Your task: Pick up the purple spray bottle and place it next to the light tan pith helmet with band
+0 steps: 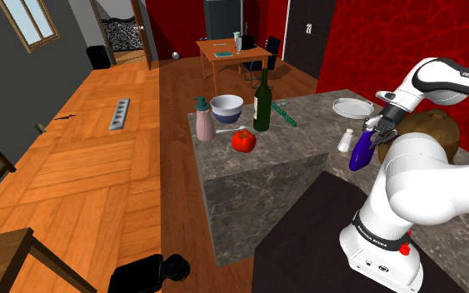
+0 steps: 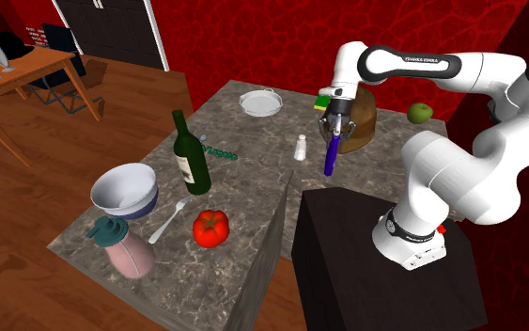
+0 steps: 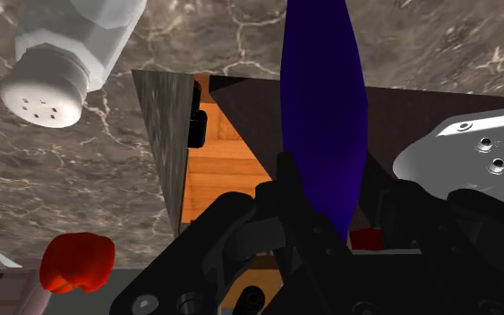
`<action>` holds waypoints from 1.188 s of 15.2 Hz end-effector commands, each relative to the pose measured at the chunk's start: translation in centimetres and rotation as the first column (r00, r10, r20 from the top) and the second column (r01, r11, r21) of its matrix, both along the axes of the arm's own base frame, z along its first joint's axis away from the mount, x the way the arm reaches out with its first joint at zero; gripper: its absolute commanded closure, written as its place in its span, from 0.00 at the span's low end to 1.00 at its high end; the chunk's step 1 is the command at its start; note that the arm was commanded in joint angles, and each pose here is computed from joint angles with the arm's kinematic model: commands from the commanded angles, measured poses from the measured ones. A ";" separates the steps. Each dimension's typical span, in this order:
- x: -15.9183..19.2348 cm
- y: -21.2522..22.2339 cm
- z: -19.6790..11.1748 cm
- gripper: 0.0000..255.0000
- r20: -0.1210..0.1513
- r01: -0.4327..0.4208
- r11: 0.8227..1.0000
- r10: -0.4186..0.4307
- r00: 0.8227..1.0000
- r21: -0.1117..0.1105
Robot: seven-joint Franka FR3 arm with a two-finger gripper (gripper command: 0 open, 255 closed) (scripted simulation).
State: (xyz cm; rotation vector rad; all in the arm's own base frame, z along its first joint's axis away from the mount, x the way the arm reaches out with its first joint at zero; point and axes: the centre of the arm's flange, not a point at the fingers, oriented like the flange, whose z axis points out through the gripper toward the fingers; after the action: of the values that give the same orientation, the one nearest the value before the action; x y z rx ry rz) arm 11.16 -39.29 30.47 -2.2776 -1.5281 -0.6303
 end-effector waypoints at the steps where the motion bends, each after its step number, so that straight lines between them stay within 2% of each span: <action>1: -5.0 -0.7 0.1 1.00 0.022 0.123 0.992 -0.123 0.992 0.004; 4: -5.0 -0.7 0.1 1.00 0.022 0.123 0.992 -0.123 0.992 0.004; 5: -5.7 -0.3 -0.2 0.00 0.022 0.123 0.992 -0.123 0.992 0.003; 8: -5.1 0.0 -0.6 0.00 0.023 0.125 0.992 -0.125 0.992 0.003; 10: -5.0 -0.7 0.1 0.00 0.022 0.123 0.992 -0.123 0.992 0.004; 14: -6.3 -3.0 4.3 0.00 0.022 0.123 0.992 -0.123 0.992 0.004; 18: -6.3 -3.0 4.3 0.00 0.022 0.123 0.992 -0.123 0.992 0.004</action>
State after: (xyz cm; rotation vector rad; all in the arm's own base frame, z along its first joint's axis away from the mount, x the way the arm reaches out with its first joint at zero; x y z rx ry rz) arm 9.13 -41.84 34.33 -2.2990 -1.5032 -0.6439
